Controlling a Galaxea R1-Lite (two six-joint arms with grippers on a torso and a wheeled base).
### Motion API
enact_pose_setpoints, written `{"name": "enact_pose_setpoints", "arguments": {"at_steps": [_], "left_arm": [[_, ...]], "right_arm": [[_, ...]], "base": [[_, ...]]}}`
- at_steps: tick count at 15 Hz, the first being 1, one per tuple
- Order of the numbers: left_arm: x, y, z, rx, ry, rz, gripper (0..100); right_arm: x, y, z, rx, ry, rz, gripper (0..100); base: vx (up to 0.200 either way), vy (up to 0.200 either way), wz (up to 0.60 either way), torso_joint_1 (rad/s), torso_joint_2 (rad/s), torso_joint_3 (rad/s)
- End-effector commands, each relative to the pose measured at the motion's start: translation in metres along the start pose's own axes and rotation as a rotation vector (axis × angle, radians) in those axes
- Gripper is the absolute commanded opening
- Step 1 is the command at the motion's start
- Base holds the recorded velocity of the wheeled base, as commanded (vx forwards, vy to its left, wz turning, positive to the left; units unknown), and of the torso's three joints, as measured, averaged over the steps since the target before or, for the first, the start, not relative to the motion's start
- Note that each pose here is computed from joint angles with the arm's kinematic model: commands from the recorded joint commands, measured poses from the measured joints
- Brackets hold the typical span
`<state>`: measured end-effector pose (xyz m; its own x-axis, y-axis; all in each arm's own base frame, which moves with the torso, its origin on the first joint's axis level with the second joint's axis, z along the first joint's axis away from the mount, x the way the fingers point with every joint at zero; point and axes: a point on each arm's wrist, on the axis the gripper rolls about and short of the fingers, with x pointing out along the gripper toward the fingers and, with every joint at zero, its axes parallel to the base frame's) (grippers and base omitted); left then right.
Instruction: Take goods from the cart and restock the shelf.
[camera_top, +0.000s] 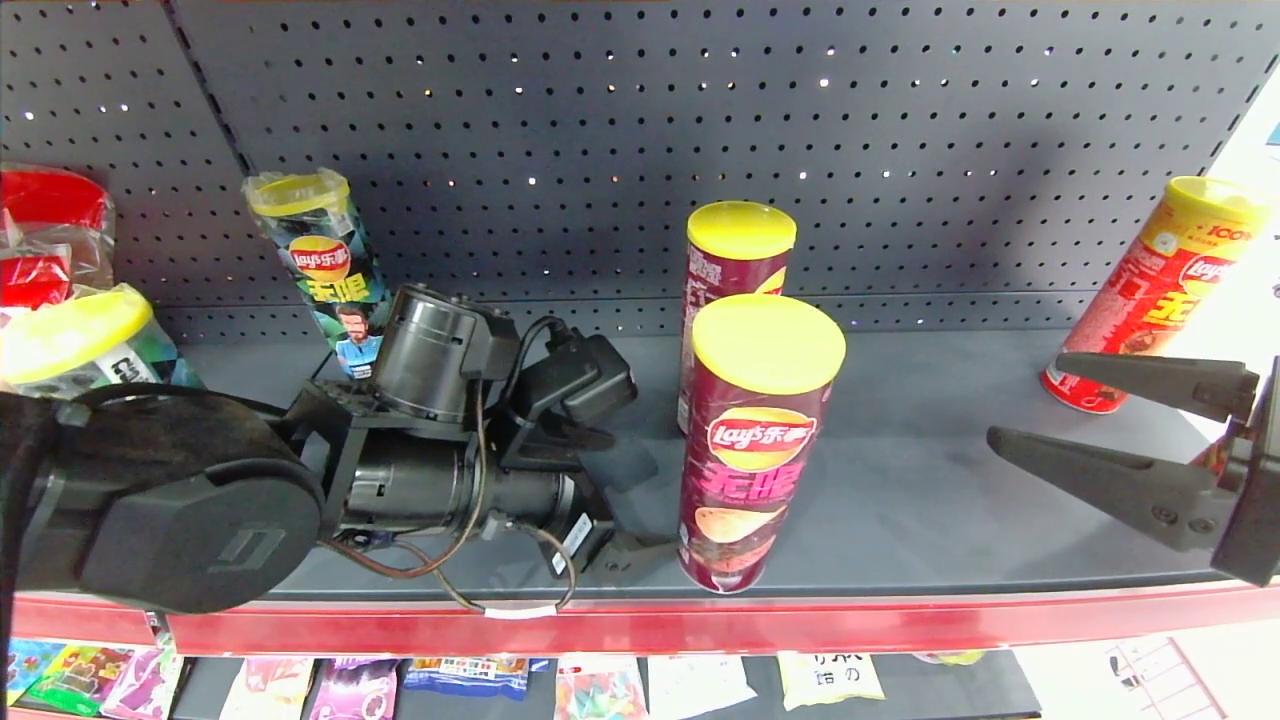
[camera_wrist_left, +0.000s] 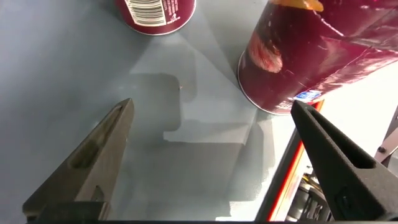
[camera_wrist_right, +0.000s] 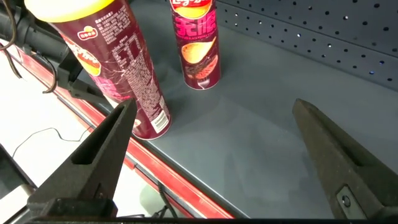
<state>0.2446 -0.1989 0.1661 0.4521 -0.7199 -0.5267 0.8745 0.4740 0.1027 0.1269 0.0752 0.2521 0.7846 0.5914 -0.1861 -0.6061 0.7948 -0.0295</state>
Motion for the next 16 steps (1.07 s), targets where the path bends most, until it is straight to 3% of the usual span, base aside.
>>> {"name": "enact_pose_setpoints", "arguments": {"at_steps": [1,4,6,10,11,13,14,16], "left_arm": [[0.0,0.0,0.0,-0.001,-0.001,0.0,100],[-0.006,0.001,-0.001,-0.004,-0.006,0.011,100],[-0.031,-0.004,-0.004,-0.01,-0.023,0.031,100],[-0.099,-0.034,-0.026,0.001,-0.082,0.063,100],[-0.099,-0.034,-0.026,0.001,-0.082,0.063,100],[-0.148,-0.053,-0.036,0.01,-0.118,0.124,100],[-0.165,-0.06,-0.042,-0.003,-0.121,0.148,100],[-0.197,-0.074,-0.055,-0.061,-0.13,0.199,100]], "right_arm": [[0.001,0.0,0.0,-0.001,0.001,0.001,100],[0.0,0.0,-0.001,0.0,0.003,0.001,100],[-0.001,0.0,-0.002,0.0,0.006,0.001,100],[-0.006,0.002,-0.011,0.0,0.022,0.009,100],[-0.006,0.002,-0.011,0.0,0.022,0.009,100],[-0.019,0.005,-0.028,-0.003,0.039,0.01,100],[-0.025,0.006,-0.036,-0.004,0.044,0.009,100],[-0.043,0.009,-0.051,-0.007,0.03,0.002,100]], "base": [[0.0,0.0,0.0,0.0,0.0,0.0],[0.0,0.0,0.0,0.0,0.0,0.0],[0.0,0.0,0.0,0.0,0.0,0.0],[0.0,0.0,0.0,0.0,0.0,0.0],[0.0,0.0,0.0,0.0,0.0,0.0],[0.0,0.0,0.0,0.0,0.0,0.0],[0.0,0.0,0.0,0.0,0.0,0.0],[0.0,0.0,0.0,0.0,0.0,0.0]]}}
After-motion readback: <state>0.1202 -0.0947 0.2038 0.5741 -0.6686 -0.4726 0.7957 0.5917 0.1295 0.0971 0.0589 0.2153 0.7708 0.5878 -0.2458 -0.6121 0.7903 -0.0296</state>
